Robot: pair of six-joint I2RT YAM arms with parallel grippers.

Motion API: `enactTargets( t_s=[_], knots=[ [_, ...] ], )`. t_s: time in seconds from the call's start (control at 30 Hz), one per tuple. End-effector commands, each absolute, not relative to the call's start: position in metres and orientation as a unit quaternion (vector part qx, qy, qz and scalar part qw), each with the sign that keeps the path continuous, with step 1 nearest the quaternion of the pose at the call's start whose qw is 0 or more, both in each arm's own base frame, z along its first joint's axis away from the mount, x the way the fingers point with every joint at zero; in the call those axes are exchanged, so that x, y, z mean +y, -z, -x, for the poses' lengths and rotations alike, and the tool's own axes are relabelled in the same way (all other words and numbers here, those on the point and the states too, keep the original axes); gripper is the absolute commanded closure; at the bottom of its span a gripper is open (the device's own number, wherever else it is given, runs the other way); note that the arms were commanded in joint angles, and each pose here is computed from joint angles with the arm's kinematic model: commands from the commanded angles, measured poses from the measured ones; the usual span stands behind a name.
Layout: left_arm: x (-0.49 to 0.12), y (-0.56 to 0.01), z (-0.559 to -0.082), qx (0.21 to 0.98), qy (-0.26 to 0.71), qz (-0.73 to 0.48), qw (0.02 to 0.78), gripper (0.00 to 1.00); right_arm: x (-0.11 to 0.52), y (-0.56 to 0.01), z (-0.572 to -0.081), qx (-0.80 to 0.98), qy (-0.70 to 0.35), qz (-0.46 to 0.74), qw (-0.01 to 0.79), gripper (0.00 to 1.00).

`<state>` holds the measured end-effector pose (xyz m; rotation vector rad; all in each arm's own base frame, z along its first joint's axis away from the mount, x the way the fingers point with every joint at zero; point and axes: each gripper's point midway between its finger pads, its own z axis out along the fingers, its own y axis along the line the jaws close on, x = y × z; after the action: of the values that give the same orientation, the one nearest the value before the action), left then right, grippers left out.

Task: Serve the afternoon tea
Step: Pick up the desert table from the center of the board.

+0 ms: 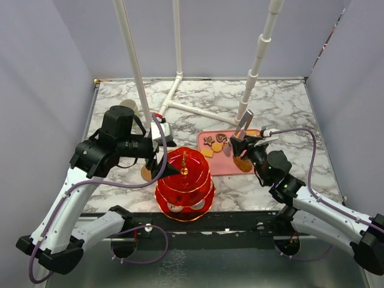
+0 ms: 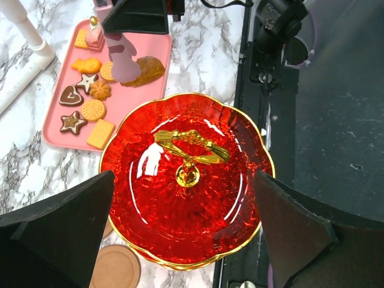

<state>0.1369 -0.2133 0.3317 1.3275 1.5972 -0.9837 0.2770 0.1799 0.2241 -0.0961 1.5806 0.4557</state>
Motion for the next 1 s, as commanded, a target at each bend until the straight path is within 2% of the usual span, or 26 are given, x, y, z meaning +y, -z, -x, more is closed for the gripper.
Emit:
enactTargets(
  t_s=[0.0,0.4,0.5,0.6,0.73,0.77,0.83,0.97],
  knots=[
    [-0.215,-0.325,-0.15,0.634,0.361,-0.529,0.433,0.01,0.179,-0.25,-0.282,0.679,-0.206,0.024,0.704,0.46],
    [-0.242,-0.293,-0.149,0.634,0.383,-0.53,0.414,0.01,0.175,-0.251,-0.282,0.677,-0.204,0.017,0.707,0.46],
    [-0.245,-0.291,-0.15,0.628,0.384,-0.531,0.42,0.06,0.175,-0.25,-0.282,0.677,-0.205,0.014,0.707,0.46],
    [-0.248,-0.289,-0.151,0.625,0.389,-0.532,0.418,0.19,0.173,-0.249,-0.283,0.678,-0.2,0.01,0.707,0.46],
    [-0.254,-0.294,-0.154,0.621,0.399,-0.529,0.419,0.59,0.172,-0.25,-0.283,0.677,-0.199,0.009,0.709,0.46],
    [-0.256,-0.297,-0.155,0.619,0.401,-0.526,0.422,0.65,0.172,-0.249,-0.283,0.676,-0.199,0.008,0.709,0.46],
    [-0.257,-0.303,-0.156,0.616,0.405,-0.521,0.432,0.7,0.172,-0.248,-0.283,0.677,-0.199,0.008,0.709,0.46],
    [-0.257,-0.307,-0.157,0.613,0.402,-0.517,0.441,0.72,0.171,-0.245,-0.282,0.678,-0.199,0.007,0.707,0.46]
  ],
)
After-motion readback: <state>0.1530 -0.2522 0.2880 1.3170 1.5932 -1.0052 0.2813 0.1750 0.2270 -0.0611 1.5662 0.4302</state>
